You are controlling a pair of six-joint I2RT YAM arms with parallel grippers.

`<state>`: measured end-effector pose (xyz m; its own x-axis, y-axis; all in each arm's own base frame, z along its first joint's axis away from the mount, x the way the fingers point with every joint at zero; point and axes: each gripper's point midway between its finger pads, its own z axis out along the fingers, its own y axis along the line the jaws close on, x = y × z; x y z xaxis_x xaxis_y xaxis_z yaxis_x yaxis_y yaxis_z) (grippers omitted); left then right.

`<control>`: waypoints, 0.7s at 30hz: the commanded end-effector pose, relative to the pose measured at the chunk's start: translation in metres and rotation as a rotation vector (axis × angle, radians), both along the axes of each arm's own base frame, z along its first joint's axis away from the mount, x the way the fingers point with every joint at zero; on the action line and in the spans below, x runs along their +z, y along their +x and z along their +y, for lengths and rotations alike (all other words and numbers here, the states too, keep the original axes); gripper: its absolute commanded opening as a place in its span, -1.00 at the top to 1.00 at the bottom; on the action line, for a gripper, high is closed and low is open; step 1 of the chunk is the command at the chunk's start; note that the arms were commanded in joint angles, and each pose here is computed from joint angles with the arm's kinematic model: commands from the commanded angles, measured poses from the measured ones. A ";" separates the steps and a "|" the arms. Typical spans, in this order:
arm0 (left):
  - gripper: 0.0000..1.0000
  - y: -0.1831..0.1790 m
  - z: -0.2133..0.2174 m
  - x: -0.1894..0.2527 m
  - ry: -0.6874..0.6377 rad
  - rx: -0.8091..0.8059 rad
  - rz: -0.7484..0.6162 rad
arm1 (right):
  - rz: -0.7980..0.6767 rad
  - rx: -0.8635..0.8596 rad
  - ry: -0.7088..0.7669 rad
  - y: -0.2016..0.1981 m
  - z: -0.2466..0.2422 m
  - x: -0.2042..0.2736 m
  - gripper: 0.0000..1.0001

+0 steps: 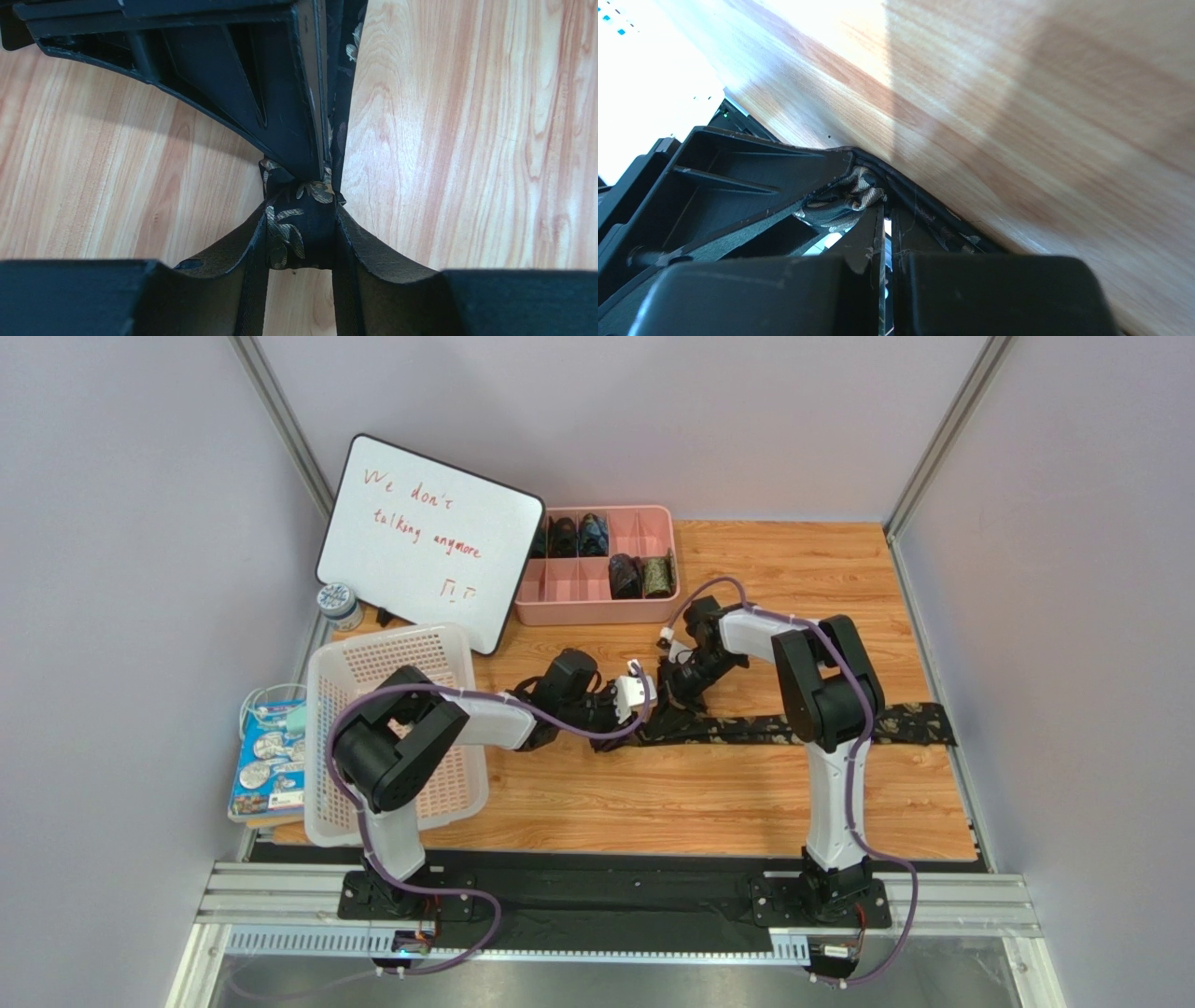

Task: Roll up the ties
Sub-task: Roll the tie at the center of the board.

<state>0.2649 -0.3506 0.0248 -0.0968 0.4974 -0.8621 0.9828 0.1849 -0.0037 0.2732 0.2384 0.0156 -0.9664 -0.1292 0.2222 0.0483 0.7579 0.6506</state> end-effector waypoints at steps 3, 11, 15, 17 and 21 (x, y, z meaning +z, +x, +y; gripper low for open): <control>0.44 0.000 -0.032 0.065 -0.141 -0.050 -0.011 | -0.095 0.107 -0.263 -0.015 -0.023 -0.076 1.00; 0.43 -0.003 -0.042 0.058 -0.152 -0.002 0.098 | -0.107 0.095 -0.228 -0.014 -0.015 -0.073 1.00; 0.42 0.000 -0.047 0.045 -0.144 0.037 0.134 | -0.093 0.096 -0.207 -0.018 -0.012 -0.073 1.00; 0.39 -0.002 -0.050 0.042 -0.141 0.037 0.140 | -0.091 0.094 -0.198 -0.020 -0.010 -0.072 1.00; 0.33 -0.005 -0.051 0.037 -0.150 0.043 0.169 | -0.084 0.093 -0.199 -0.021 -0.009 -0.075 1.00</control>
<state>0.2523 -0.3551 0.0273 -0.3416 0.4853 -0.8048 0.9321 0.2844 -0.2242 0.2597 0.2460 0.0157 -0.9627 -0.1393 0.2318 0.0528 0.7439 0.6663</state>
